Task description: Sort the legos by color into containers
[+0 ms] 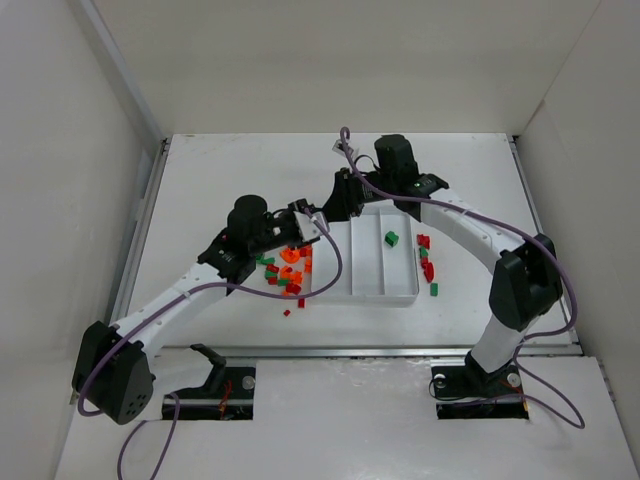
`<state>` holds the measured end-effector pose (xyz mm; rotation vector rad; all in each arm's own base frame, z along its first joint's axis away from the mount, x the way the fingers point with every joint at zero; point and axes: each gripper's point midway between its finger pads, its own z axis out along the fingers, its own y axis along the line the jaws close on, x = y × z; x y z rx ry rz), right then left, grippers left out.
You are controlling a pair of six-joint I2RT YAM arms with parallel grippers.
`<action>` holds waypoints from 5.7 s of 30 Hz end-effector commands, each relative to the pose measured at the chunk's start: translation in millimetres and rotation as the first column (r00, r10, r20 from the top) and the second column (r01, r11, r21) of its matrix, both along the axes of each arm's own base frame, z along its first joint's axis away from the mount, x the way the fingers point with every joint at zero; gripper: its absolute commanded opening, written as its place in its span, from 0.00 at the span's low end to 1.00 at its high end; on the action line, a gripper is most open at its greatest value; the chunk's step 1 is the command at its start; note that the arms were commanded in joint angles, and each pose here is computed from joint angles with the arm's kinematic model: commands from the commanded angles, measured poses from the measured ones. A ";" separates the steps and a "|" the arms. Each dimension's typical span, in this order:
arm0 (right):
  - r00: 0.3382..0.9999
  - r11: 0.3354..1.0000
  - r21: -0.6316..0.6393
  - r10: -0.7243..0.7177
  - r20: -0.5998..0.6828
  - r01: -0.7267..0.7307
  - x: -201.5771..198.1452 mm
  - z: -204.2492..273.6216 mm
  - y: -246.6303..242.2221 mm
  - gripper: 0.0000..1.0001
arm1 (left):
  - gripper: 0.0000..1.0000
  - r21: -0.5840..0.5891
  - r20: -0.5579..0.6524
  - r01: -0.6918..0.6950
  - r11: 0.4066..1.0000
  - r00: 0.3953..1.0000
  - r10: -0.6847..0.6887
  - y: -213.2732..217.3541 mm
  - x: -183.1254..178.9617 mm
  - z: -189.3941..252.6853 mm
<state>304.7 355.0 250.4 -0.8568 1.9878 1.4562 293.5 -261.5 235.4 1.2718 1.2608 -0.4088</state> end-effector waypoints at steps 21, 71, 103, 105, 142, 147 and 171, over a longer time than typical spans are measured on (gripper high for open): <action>0.992 0.998 0.053 0.009 0.124 -0.016 2.2 30.2 3.5 0.00 | 0.56 0.014 0.054 -0.078 0.997 0.996 0.077 12.8 5.4 20.5; 0.771 0.711 -0.366 -0.637 0.028 0.601 107.6 -100.1 -185.3 0.79 | 0.00 0.022 0.001 -0.108 0.994 0.994 0.108 14.5 8.5 12.3; 0.996 0.995 0.070 0.069 0.064 -0.073 3.2 24.6 15.5 0.79 | 0.00 -0.028 0.135 -0.026 0.999 0.990 0.029 -0.2 11.5 38.3; 0.995 0.993 0.070 0.089 0.054 -0.093 -1.0 21.4 19.0 0.69 | 0.00 -0.032 0.143 -0.034 0.999 0.989 0.039 0.5 13.2 40.5; 0.996 0.995 0.070 0.072 0.047 -0.075 -6.3 26.3 14.6 0.00 | 0.46 0.086 0.036 -0.071 0.994 0.997 0.068 19.5 -4.2 1.1; 0.997 0.995 0.065 0.072 0.039 -0.074 -7.1 22.7 14.1 0.00 | 0.47 0.101 0.029 -0.067 0.993 0.997 0.065 19.5 -3.7 -4.0; 0.978 0.977 0.070 -0.203 0.054 0.199 36.4 34.6 -87.6 0.00 | 0.00 0.198 0.005 -0.102 0.975 0.995 0.103 30.9 -0.1 -25.7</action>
